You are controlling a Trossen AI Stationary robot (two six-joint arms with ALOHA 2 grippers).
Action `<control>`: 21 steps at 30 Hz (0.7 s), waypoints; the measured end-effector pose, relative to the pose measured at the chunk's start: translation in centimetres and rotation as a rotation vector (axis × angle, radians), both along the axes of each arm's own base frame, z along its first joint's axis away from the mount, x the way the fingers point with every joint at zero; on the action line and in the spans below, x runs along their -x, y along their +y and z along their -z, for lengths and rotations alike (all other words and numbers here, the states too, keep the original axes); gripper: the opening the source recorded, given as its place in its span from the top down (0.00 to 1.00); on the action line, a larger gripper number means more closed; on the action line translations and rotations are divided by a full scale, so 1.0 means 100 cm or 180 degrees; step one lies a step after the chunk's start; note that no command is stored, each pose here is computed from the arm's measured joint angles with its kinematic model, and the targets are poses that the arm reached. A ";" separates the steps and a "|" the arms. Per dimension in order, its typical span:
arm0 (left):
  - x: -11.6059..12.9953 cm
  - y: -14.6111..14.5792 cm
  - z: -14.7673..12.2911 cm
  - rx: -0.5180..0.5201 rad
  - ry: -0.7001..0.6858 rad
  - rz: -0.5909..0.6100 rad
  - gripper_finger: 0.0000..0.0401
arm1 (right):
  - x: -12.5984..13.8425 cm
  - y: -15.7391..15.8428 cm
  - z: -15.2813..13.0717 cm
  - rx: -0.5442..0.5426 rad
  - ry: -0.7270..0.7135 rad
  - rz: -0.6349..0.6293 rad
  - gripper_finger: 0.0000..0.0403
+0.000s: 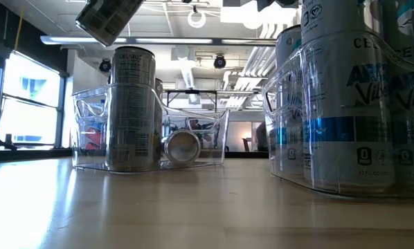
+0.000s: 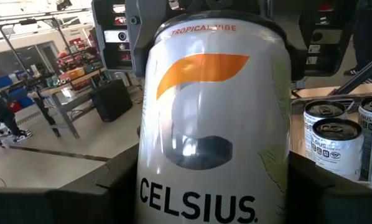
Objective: Sort soda cans
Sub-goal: Adjust the white/yellow soda cans
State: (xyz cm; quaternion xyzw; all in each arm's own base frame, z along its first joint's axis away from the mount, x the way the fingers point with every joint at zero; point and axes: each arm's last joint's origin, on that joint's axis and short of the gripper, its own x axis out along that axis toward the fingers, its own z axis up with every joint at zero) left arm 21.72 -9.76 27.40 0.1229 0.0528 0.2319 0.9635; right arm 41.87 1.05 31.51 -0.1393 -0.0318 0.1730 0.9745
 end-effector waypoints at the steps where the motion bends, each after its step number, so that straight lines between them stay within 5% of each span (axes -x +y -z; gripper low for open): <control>1: 0.000 0.000 0.000 0.0000 0.0000 0.0000 0.37 | 0.000 0.000 0.000 0.0000 0.0000 0.0002 0.40; 21: 0.030 0.007 -0.007 0.0249 0.0122 -0.0015 0.20 | -0.002 -0.018 0.013 -0.0294 0.0544 0.0481 0.41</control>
